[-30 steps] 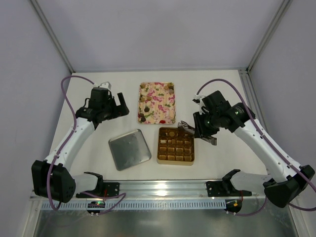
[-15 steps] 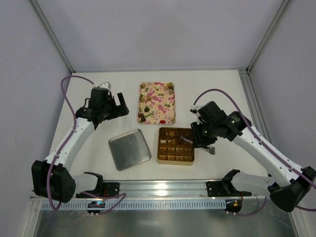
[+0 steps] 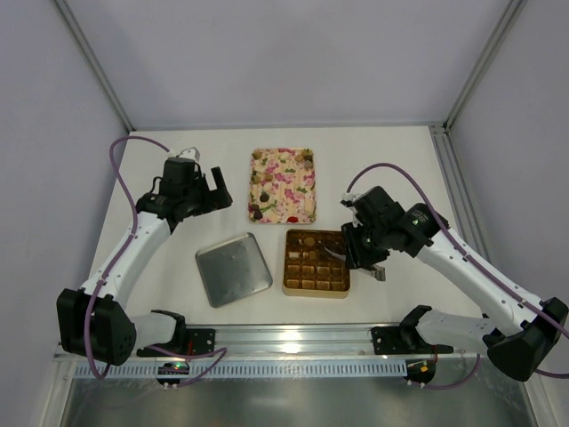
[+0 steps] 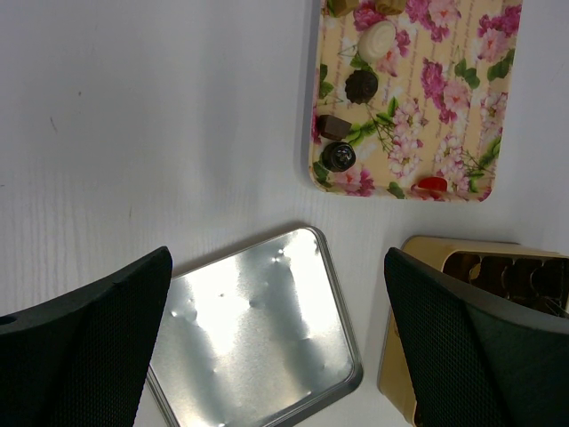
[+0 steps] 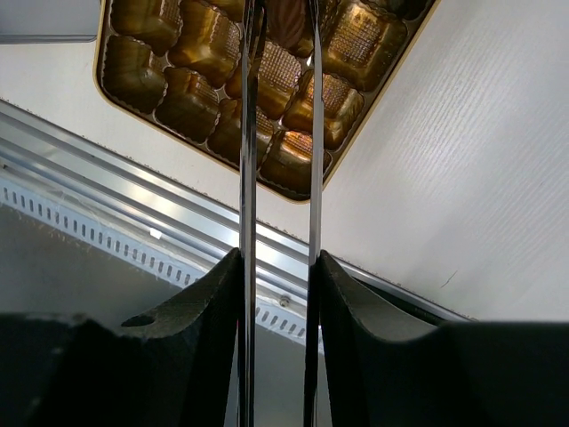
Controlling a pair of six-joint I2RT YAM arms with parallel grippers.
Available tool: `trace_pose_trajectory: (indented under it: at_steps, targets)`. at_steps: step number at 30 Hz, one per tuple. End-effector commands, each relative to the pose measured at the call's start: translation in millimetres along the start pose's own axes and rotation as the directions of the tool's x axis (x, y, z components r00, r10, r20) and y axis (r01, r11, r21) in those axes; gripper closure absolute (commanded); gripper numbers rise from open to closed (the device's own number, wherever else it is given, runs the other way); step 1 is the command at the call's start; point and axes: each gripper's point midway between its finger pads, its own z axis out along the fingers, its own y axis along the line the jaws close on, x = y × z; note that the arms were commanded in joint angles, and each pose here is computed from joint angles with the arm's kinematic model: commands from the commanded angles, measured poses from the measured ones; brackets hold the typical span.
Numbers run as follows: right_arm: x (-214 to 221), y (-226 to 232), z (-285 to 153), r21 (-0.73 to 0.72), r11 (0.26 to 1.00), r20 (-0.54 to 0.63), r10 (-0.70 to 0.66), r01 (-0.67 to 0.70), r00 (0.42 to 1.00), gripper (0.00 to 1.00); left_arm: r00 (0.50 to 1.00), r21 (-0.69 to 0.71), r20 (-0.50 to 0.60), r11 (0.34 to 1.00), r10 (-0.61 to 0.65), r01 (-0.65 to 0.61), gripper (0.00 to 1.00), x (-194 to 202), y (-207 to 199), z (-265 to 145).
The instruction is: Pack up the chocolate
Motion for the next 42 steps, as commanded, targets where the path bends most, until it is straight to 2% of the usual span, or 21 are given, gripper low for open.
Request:
trace_pose_trajectory:
  at_steps: [1,15,21,30,32,33,34,36,38,42]
  targets:
    - [-9,1,-6,-0.002,1.000,0.059,-0.002,0.002,0.998,0.60,0.998,0.016,0.060,1.000,0.020,-0.021,0.00,-18,-6,-12]
    - [-16,1,-14,0.012,1.000,0.075,-0.016,0.015,0.997,0.57,0.998,0.015,0.061,1.000,0.019,-0.019,0.00,-18,-5,-13]
    - [-46,12,-24,-0.003,0.999,0.137,-0.032,0.033,0.990,0.56,0.998,0.012,0.059,1.000,0.019,-0.019,0.00,-17,-5,-12]
    - [-153,44,-3,0.010,0.996,0.214,-0.091,0.091,0.973,0.56,0.999,0.009,0.052,1.000,0.017,-0.018,0.00,-16,-4,-10]
    - [-170,45,21,0.032,0.995,0.179,-0.102,0.098,0.979,0.56,0.998,0.011,0.054,1.000,0.017,-0.017,0.00,-17,-5,-10]
    - [-187,50,18,0.028,0.995,0.210,-0.102,0.099,0.972,0.56,0.998,0.010,0.054,1.000,0.016,-0.016,0.00,-17,-5,-10]
    - [-194,46,40,0.046,0.995,0.168,-0.097,0.090,0.981,0.56,0.998,0.013,0.053,1.000,0.017,-0.017,0.00,-17,-5,-10]
    - [-221,52,40,0.042,0.995,0.209,-0.101,0.094,0.973,0.56,0.998,0.012,0.055,1.000,0.016,-0.016,0.00,-17,-5,-11]
    - [-237,38,67,0.103,0.992,0.185,-0.095,0.077,0.978,0.55,0.998,0.012,0.055,1.000,0.017,-0.018,0.00,-17,-5,-10]
    - [-277,30,86,0.109,0.992,0.214,-0.085,0.063,0.973,0.55,0.998,0.012,0.055,1.000,0.019,-0.019,0.00,-17,-5,-10]
